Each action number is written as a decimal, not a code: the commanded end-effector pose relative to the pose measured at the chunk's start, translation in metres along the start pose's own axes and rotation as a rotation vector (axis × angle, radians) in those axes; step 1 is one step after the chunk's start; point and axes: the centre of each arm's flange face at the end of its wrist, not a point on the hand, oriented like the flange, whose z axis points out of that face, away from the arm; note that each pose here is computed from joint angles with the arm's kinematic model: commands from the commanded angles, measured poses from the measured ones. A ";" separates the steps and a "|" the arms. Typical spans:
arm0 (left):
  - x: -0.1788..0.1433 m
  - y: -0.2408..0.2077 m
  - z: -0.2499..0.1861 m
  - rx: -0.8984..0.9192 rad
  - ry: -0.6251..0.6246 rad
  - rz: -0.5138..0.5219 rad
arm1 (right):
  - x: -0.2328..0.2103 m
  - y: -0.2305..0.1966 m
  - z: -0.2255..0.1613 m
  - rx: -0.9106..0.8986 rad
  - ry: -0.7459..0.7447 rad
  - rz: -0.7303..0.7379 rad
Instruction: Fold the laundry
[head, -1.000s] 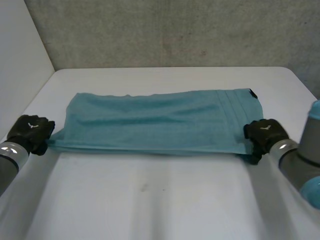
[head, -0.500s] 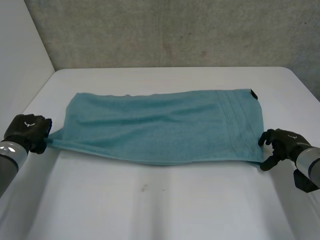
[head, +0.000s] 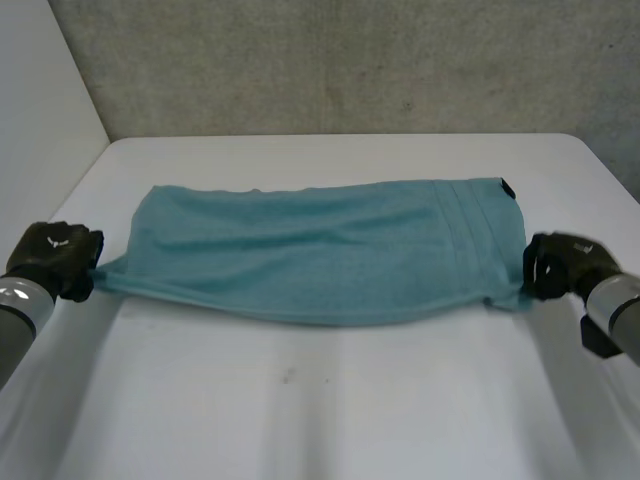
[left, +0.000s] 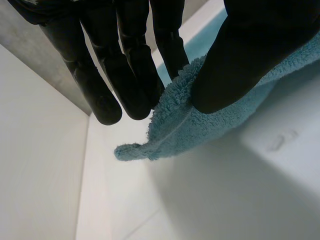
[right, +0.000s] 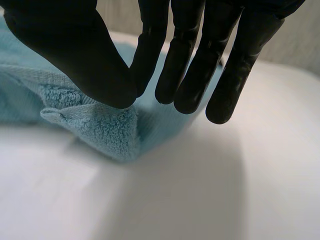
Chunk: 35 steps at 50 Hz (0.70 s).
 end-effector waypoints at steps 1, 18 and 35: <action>-0.009 -0.023 -0.011 0.058 -0.025 -0.046 | -0.001 -0.074 -0.033 0.192 0.021 -0.113; 0.012 -0.017 -0.015 0.019 0.054 -0.090 | -0.016 -0.018 -0.030 -0.103 -0.060 -0.232; 0.002 -0.010 -0.003 -0.003 0.021 -0.095 | -0.022 0.024 -0.039 -0.150 -0.087 -0.179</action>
